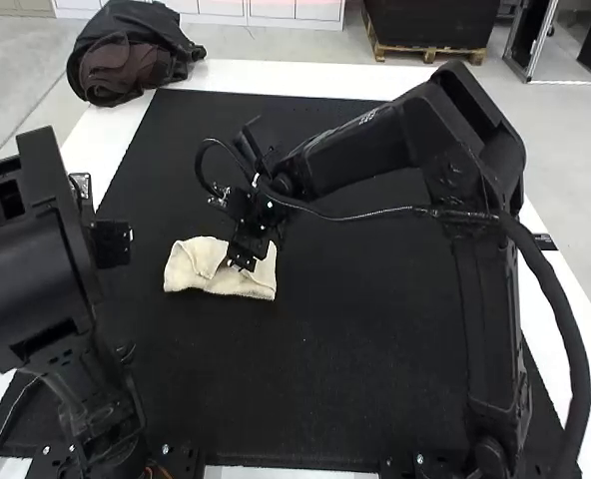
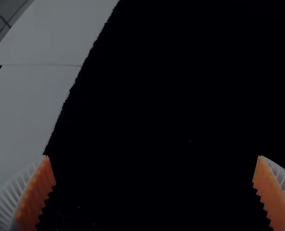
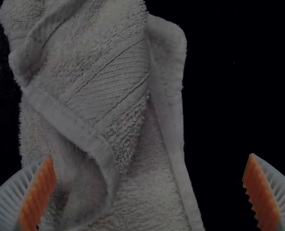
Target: Fold the towel.
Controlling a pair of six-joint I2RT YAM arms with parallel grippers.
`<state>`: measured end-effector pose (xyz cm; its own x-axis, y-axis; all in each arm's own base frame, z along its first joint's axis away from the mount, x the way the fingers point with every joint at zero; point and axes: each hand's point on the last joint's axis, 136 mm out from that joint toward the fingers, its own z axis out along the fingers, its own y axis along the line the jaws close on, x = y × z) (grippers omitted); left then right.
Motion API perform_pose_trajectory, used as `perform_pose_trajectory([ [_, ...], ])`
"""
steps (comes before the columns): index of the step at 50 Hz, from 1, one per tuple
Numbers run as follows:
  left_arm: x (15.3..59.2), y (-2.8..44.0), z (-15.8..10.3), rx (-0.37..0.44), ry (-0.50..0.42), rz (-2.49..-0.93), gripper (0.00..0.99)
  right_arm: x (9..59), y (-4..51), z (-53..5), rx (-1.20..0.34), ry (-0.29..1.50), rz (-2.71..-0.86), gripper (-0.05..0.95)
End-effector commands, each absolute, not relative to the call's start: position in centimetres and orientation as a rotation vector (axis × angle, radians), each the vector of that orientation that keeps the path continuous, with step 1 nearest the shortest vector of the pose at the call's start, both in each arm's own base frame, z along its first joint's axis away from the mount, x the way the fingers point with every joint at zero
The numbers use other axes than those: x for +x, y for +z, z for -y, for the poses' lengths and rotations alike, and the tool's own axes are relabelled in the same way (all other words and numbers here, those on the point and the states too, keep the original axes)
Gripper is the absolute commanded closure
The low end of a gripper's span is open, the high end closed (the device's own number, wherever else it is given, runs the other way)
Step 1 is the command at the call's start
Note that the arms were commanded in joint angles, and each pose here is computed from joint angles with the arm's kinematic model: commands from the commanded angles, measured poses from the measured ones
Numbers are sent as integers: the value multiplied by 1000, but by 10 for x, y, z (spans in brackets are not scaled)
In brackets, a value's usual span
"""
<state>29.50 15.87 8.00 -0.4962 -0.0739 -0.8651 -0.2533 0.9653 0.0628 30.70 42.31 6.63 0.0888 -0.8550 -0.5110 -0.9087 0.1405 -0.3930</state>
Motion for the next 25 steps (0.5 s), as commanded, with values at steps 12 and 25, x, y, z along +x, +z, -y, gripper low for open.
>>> perform_pose_trajectory([
  [12, 300, 95, -160, -219, 220, -2043, 31, 294, 85, -449, -1707, 101, -1636, 13],
  [25, 299, 94, -159, -218, 208, -2047, 31, 293, 77, -448, -1718, 99, -1643, 15],
])
